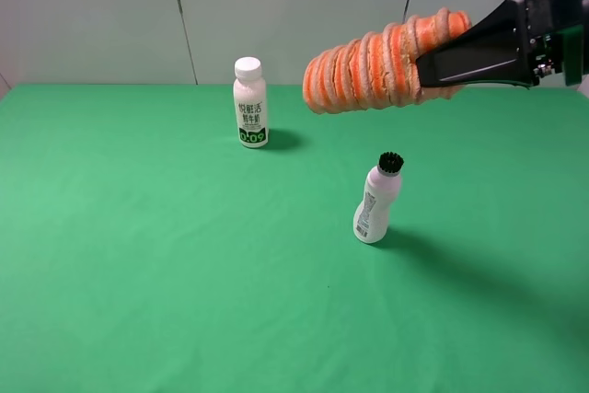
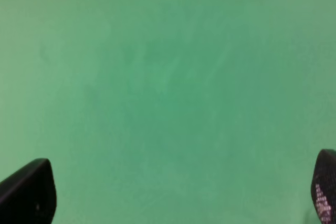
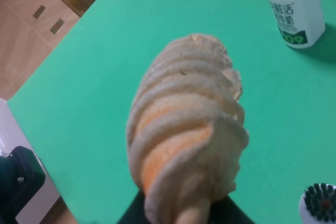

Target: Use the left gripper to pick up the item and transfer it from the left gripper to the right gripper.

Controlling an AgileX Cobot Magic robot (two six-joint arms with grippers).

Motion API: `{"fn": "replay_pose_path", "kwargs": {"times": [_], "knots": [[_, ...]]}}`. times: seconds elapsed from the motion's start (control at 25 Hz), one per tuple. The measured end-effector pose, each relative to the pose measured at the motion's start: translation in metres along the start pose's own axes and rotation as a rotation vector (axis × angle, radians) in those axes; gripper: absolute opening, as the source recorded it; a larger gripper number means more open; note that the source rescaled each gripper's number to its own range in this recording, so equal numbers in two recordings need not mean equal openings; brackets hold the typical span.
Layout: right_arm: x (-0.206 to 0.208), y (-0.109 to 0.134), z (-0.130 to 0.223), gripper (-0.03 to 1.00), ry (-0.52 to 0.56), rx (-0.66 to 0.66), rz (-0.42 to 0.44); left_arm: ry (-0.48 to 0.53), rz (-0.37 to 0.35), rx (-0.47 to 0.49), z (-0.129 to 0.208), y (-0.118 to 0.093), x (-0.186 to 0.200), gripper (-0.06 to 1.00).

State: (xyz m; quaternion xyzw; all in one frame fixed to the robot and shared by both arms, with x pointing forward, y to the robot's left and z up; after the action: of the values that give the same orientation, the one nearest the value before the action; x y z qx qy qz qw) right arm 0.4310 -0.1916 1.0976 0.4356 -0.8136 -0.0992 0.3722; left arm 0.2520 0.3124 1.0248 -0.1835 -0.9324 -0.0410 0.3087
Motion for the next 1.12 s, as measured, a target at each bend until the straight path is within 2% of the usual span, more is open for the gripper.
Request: {"fn": "replay_pose_path", "kwargs": {"times": [0.2,0.44,0.68,0.84,1.0,1.12], "knots": [[0.000,0.000,0.000,0.00,0.002,0.000,0.002,-0.003,-0.069,0.051,0.001,0.001,0.001,0.97],[0.000,-0.005,0.003,0.00,0.024,0.004,0.045,-0.012,-0.259,0.189,0.003,0.002,0.004,0.97],[0.001,-0.015,0.002,0.00,0.014,-0.037,0.137,-0.020,-0.439,0.321,0.006,0.002,0.008,0.97],[0.002,-0.024,0.000,0.00,-0.016,-0.120,0.213,-0.025,-0.545,0.399,0.007,0.001,0.009,0.97],[0.003,-0.036,0.000,0.00,-0.027,-0.167,0.315,-0.028,-0.620,0.454,0.008,0.001,0.011,0.97],[-0.001,-0.047,-0.001,0.00,-0.001,-0.204,0.355,-0.029,-0.651,0.476,0.008,0.001,0.011,0.97]]}}
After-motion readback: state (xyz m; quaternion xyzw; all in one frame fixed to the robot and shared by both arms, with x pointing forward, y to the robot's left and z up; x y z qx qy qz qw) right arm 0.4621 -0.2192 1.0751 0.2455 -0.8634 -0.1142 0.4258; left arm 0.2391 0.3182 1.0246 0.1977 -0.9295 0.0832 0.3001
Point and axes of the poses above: a point on each arm's last joint axis where the gripper is mounted, x pointing back along that axis away from the gripper, y along the wrist's bending axis when the last joint is at zero, z = x × y, the point moved 2 cm from there along -x, pointing out along that axis toward the gripper, and after that the axes turned 2 degrees about -x, right-handed, at the moved point
